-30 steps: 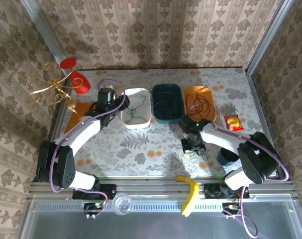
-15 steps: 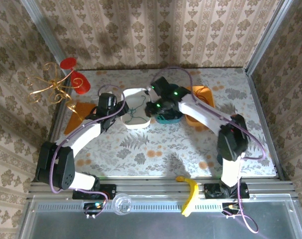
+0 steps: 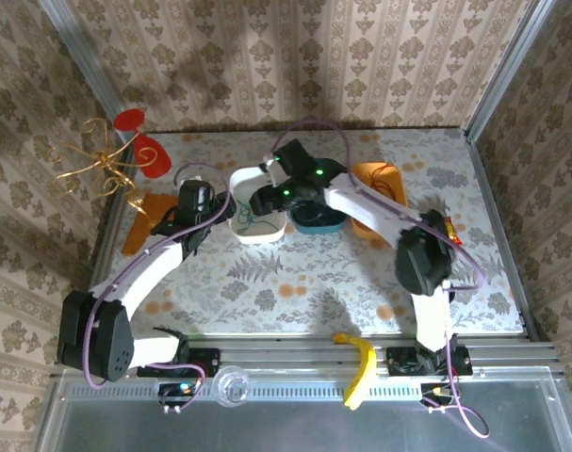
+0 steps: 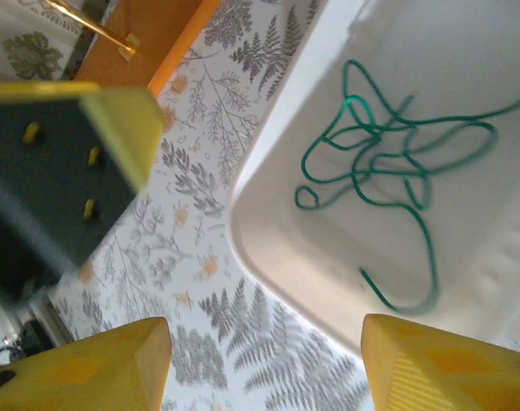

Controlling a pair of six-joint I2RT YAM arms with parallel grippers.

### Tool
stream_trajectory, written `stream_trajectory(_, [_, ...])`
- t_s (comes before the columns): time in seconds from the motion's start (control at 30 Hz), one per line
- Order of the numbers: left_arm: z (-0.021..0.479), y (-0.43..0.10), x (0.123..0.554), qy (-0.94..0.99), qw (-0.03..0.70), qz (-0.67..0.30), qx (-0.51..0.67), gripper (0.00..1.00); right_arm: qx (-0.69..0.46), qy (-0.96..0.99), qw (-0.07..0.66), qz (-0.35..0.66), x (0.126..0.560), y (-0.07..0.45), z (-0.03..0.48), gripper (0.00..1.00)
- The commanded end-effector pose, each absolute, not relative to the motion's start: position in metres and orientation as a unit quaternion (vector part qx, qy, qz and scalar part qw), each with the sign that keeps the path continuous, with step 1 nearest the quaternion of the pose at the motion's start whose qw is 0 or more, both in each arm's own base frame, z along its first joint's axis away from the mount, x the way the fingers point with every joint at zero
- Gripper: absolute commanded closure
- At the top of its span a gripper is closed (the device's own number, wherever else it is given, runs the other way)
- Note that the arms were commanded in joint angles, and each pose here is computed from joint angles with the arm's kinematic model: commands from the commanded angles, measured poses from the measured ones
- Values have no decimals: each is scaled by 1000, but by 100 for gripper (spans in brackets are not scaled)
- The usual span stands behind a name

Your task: Untangle the cables

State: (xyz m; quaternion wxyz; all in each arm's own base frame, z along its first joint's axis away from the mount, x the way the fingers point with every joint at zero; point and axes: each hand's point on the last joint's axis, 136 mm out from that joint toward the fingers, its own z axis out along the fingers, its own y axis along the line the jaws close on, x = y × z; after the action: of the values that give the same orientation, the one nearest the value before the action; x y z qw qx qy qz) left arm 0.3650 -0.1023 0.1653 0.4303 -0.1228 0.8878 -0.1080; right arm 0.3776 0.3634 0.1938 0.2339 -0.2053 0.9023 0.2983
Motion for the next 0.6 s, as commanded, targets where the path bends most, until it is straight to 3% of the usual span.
stream_trajectory(0.0, [176,-69,356,880,459,-24,-123,0,-162,859,411,257,386,298,286,32])
stream_trajectory(0.07, [188,-50,351,865,483,20,-135,0,-99,861,462,189,382,235,288,20])
stream_trajectory(0.13, [196,-33,346,852,501,61,-138,0,-39,857,500,117,372,172,285,0])
stream_trajectory(0.27, [201,-3,337,835,515,129,-148,0,31,836,546,-33,346,69,259,0])
stream_trajectory(0.43, [195,28,334,814,520,204,-160,0,35,781,597,-177,326,11,238,0])
stream_trajectory(0.57, [177,37,339,819,498,250,-139,0,45,802,563,-195,329,-7,190,0])
